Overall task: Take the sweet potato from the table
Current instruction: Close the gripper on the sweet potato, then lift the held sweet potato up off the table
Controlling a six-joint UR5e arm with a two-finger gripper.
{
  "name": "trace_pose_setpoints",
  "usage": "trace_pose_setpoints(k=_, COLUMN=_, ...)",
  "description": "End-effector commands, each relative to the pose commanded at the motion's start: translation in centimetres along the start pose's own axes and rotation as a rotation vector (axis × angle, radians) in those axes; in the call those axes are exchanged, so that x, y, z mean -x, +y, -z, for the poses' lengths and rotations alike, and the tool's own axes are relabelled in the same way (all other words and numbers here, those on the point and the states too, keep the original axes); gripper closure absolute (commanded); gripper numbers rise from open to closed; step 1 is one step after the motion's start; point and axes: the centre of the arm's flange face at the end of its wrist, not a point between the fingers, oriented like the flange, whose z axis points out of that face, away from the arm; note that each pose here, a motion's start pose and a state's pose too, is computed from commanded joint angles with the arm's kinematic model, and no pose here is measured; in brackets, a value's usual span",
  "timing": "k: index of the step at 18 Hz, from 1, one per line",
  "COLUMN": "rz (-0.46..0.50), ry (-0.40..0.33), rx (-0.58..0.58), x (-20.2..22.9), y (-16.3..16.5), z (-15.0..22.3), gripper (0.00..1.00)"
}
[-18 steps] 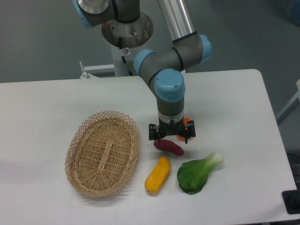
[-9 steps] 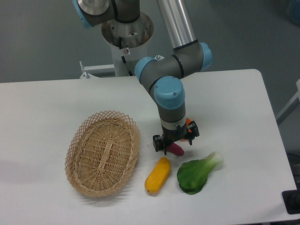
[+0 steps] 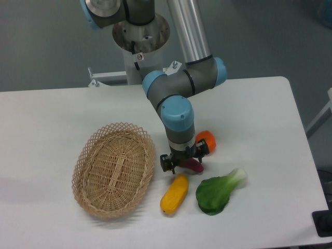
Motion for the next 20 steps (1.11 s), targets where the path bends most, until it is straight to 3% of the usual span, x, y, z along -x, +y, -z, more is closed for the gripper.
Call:
trace_pose_setpoints(k=8, rz=-0.006, ry=0.0, rx=0.015, x=-0.2, y=0.4, z=-0.8, gripper=0.03)
trace_pose_setpoints(k=11, rz=-0.009, ry=-0.001, rx=0.008, x=-0.06, y=0.29, z=-0.41, gripper=0.39)
trace_pose_setpoints(k=13, rz=-0.012, ry=-0.004, rx=0.009, x=-0.03, y=0.37, z=-0.39, gripper=0.52)
trace_pose_setpoints(k=20, rz=-0.019, ry=-0.007, rx=0.008, x=0.01, y=0.41, z=-0.26, gripper=0.69)
